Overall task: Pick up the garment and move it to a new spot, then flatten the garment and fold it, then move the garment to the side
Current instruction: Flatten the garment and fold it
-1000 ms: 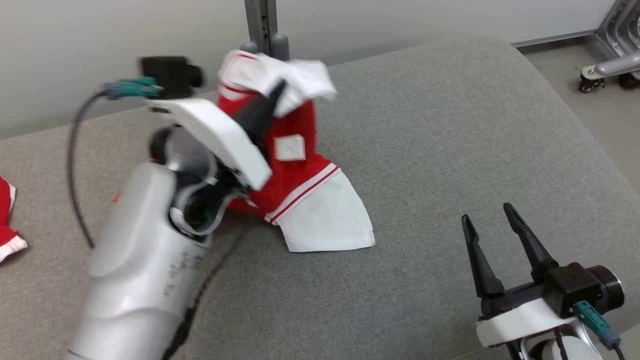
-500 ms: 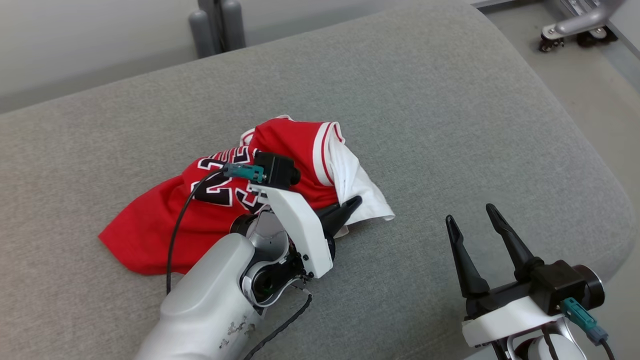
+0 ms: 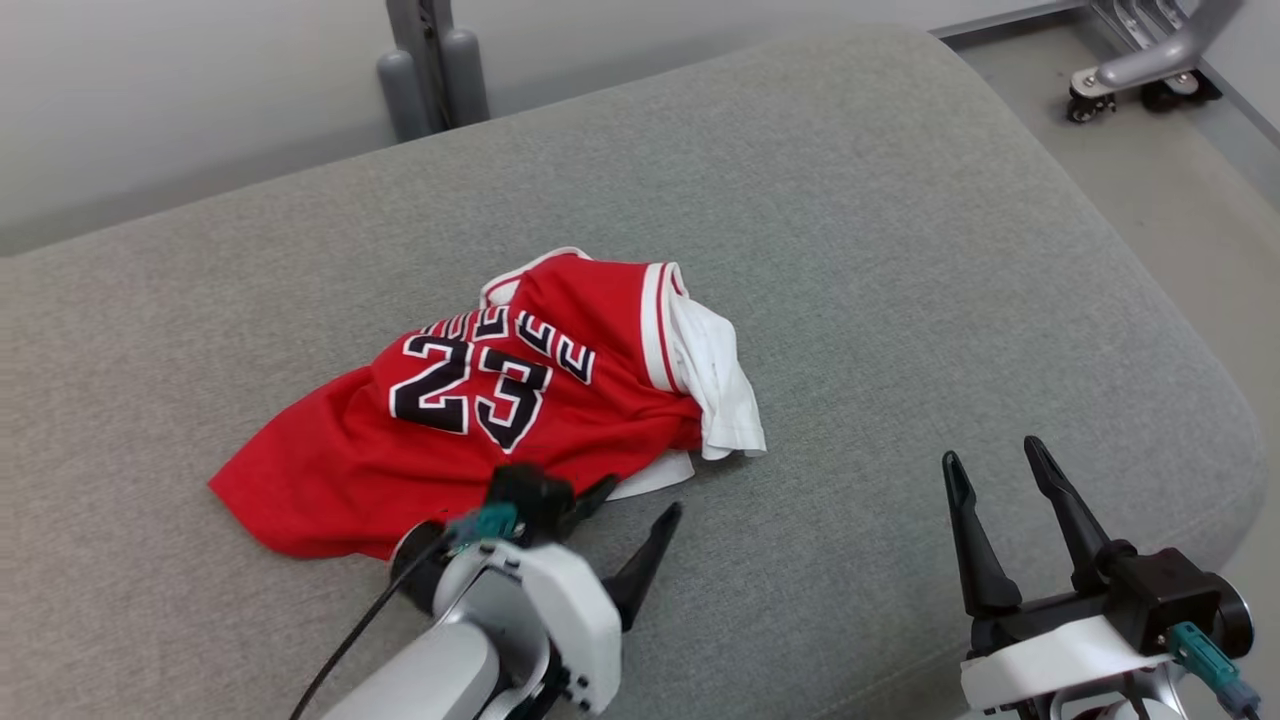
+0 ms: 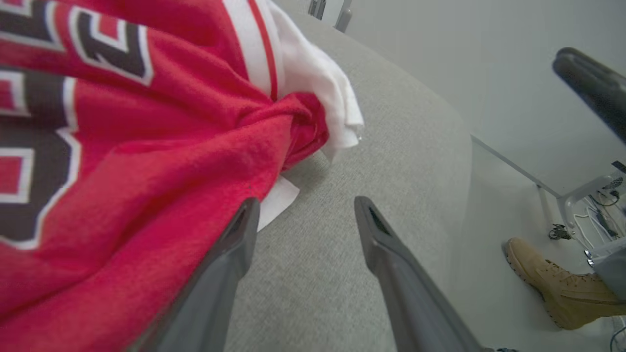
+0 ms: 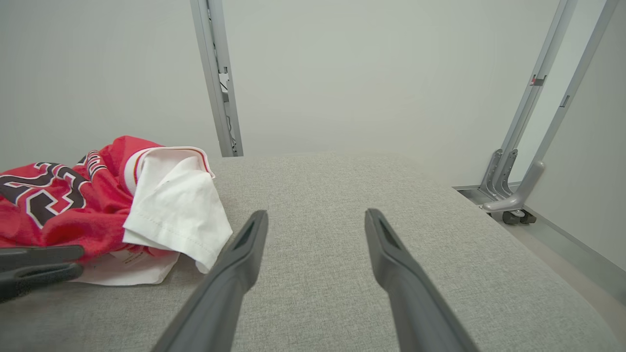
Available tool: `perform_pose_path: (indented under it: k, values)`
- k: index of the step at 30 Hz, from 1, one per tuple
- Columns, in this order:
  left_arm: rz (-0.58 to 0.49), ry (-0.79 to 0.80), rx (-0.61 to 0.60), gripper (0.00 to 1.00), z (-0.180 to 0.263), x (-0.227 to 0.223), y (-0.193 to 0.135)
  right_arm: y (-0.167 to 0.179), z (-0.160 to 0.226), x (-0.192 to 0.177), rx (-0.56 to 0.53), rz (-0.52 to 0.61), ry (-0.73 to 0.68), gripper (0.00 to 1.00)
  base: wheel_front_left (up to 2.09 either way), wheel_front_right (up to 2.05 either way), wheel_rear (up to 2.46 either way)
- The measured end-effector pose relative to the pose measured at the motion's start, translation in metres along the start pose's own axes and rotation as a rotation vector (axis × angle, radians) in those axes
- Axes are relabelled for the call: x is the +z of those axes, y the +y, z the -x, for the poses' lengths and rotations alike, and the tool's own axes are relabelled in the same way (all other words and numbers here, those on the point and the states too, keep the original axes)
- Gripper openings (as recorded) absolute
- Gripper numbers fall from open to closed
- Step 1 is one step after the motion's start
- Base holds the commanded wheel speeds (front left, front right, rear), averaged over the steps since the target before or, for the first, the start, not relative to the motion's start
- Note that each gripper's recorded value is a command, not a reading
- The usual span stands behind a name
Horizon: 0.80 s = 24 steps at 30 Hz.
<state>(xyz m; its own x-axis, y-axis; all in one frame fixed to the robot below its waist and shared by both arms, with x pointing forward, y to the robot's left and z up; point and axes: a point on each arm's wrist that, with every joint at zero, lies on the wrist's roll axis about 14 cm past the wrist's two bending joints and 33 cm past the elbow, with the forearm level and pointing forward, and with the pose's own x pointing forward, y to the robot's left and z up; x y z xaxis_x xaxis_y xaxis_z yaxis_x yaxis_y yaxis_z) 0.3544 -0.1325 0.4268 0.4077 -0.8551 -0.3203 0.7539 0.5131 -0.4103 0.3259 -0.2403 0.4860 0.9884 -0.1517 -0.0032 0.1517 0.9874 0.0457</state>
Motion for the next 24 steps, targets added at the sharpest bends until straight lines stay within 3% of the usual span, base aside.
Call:
perform_pose_path:
  k: [7, 12, 20, 21, 22, 24]
  values:
    - [-0.133, -0.06, 0.24, 1.0, 0.042, 0.003, 0.054, 0.014, -0.006, 0.003, 0.044, -0.016, -0.013, 1.0, 0.0, 0.0, 0.0]
    - [-0.174, 0.016, 0.25, 1.0, 0.044, -0.017, 0.06, 0.016, -0.008, 0.0, 0.05, -0.013, -0.006, 1.0, 0.0, 0.0, 0.0]
    - [-0.303, 0.098, 0.29, 1.0, 0.032, -0.03, 0.095, 0.013, -0.015, -0.004, 0.038, -0.01, 0.011, 1.0, 0.0, 0.0, 0.0]
    - [-0.303, 0.105, 0.287, 0.47, 0.03, -0.032, 0.096, 0.011, -0.015, -0.005, 0.032, -0.014, 0.014, 1.0, 0.0, 0.0, 0.0]
    - [-0.31, 0.108, 0.286, 0.0, 0.028, -0.033, 0.097, 0.01, -0.015, -0.006, 0.028, -0.016, 0.016, 1.0, 0.0, 0.0, 0.0]
    - [-0.319, 0.12, 0.277, 0.0, 0.027, -0.034, 0.099, 0.007, -0.014, -0.006, 0.018, -0.018, 0.018, 1.0, 0.0, 0.0, 0.0]
